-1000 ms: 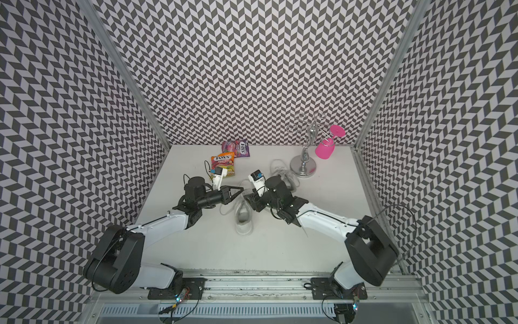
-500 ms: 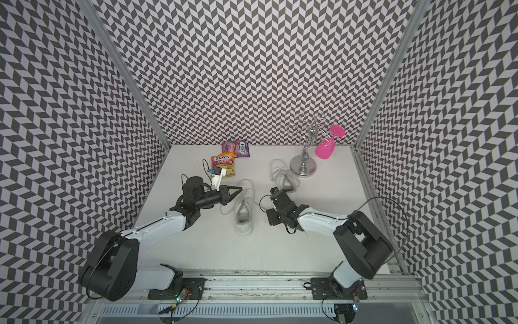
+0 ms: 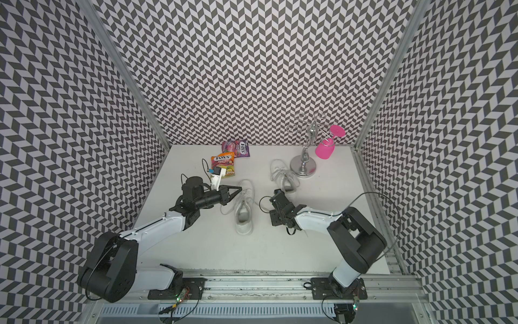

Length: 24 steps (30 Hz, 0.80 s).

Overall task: Tie the shoes
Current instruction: Wrap the shoelace around the shoelace.

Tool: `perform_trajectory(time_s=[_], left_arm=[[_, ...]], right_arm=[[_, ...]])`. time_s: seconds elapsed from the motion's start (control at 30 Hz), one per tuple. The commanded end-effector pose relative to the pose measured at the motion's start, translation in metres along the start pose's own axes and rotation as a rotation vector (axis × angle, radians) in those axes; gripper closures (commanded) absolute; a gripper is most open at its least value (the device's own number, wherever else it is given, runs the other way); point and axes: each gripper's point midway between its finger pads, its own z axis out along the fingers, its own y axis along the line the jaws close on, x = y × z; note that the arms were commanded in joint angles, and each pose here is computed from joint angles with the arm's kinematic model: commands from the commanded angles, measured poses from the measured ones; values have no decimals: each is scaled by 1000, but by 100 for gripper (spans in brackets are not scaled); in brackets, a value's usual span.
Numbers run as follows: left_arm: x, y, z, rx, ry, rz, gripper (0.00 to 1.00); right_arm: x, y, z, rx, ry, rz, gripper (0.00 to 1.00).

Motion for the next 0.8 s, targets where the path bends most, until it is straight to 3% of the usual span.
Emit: perform_trajectory(time_s=[0.0, 0.23, 0.33, 0.43, 0.67, 0.77], left_arm=[[-12, -12, -4, 17, -28, 45, 95], [-12, -12, -4, 15, -27, 44, 95], [-11, -12, -3, 15, -26, 43, 95], [-12, -12, -4, 15, -27, 45, 95], [-11, -13, -6, 16, -29, 50, 95], [-10, -11, -8, 4, -33, 47, 95]], right_arm=[[27, -14, -6, 50, 53, 47, 37], [45, -29, 1, 110, 85, 68, 38], [47, -30, 2, 120, 99, 69, 43], [47, -30, 0, 122, 94, 66, 54], [20, -18, -18, 55, -12, 71, 99], [-7, -1, -34, -27, -89, 63, 100]])
